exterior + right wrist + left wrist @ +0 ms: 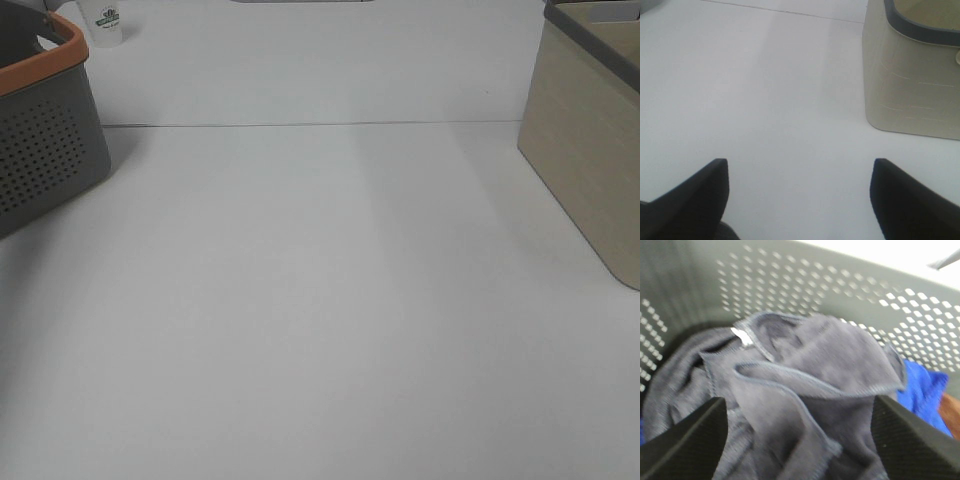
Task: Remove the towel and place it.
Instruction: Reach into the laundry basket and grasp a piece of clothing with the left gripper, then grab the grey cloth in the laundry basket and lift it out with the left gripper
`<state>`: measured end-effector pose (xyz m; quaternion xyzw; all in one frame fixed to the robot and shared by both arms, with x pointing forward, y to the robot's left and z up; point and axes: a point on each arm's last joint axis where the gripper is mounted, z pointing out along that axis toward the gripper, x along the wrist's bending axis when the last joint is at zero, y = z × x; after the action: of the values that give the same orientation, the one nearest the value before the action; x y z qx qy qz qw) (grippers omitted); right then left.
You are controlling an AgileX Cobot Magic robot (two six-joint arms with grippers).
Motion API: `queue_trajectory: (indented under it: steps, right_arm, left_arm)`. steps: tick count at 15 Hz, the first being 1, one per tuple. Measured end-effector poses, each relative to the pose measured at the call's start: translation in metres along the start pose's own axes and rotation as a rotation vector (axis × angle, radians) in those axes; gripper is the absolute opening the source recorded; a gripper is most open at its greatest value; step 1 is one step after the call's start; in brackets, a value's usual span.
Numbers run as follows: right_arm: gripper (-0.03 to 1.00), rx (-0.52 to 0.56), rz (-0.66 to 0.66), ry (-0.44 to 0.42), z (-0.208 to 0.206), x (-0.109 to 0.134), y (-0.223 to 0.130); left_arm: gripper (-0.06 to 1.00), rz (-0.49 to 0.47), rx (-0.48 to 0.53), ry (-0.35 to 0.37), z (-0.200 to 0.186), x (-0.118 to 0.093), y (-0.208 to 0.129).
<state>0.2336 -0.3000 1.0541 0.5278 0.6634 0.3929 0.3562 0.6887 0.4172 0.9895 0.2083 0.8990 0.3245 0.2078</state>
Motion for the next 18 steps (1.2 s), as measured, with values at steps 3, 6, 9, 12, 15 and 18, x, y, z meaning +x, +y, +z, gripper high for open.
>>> queue_trajectory:
  steps: [3, 6, 9, 12, 15, 18]
  right_arm:
    - [0.76, 0.0, 0.0, 0.0, 0.0, 0.0, 0.0]
    - [0.76, 0.0, 0.002, -0.003, 0.0, 0.0, 0.0]
    - [0.76, 0.0, 0.002, -0.005, 0.0, 0.0, 0.0]
    - [0.76, 0.0, 0.003, -0.005, 0.0, 0.0, 0.0]
    - [0.76, 0.0, 0.002, -0.006, 0.0, -0.001, 0.0]
    - [0.76, 0.0, 0.002, -0.006, 0.0, -0.001, 0.0]
  left_arm:
    - [0.74, -0.012, -0.003, -0.036, 0.001, -0.001, 0.002]
    - [0.73, -0.042, 0.019, -0.077, 0.004, -0.005, -0.001]
    - [0.7, -0.036, 0.074, -0.06, 0.016, -0.004, -0.014]
    - [0.66, -0.032, 0.086, -0.058, 0.019, -0.003, -0.016]
    - [0.54, -0.032, 0.087, -0.057, 0.019, -0.003, -0.016]
    - [0.26, -0.056, 0.098, -0.002, 0.019, 0.002, -0.017]
